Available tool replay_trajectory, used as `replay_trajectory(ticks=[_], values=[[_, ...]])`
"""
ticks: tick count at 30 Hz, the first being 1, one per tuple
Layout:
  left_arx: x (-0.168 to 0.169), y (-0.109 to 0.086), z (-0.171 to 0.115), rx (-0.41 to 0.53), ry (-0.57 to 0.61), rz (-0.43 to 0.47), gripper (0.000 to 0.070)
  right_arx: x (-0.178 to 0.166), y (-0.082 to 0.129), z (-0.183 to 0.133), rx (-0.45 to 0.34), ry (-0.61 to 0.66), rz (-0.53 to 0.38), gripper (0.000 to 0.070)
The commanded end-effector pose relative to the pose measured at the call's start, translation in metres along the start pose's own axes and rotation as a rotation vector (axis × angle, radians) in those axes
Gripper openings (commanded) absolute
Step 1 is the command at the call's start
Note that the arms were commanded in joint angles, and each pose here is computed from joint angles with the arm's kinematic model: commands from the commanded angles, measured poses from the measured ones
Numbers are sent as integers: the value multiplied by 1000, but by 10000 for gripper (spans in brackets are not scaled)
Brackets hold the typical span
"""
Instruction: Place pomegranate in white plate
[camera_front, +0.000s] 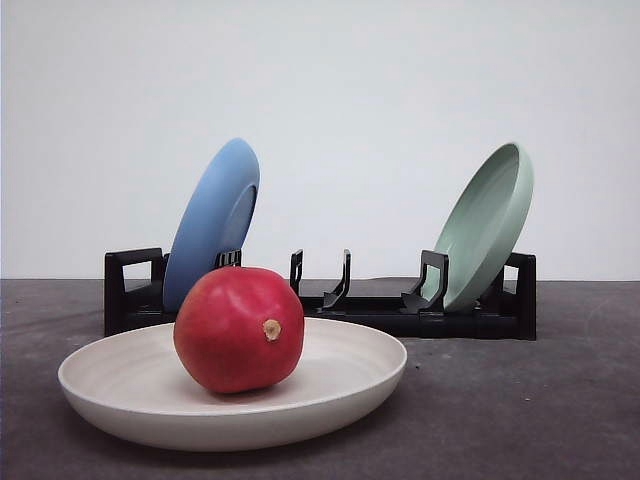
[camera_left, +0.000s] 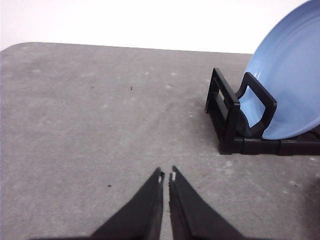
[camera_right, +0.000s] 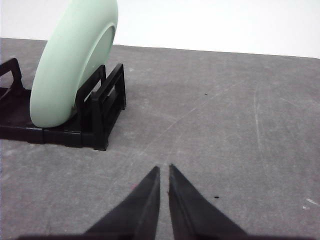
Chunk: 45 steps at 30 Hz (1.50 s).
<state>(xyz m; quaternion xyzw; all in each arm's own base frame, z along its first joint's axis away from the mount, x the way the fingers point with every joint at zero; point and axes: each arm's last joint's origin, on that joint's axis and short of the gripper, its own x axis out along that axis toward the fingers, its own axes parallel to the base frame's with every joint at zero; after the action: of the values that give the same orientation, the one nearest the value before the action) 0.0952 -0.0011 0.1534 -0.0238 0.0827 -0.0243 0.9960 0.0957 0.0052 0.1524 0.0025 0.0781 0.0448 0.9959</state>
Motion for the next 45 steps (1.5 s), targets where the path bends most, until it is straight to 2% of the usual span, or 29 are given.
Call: replay_trajectory(ticks=[1, 45], values=[[1, 0, -4, -4, 13, -1, 0, 0, 0, 0, 11, -6, -2, 29], [1, 0, -4, -4, 13, -1, 0, 0, 0, -1, 11, -6, -2, 29]])
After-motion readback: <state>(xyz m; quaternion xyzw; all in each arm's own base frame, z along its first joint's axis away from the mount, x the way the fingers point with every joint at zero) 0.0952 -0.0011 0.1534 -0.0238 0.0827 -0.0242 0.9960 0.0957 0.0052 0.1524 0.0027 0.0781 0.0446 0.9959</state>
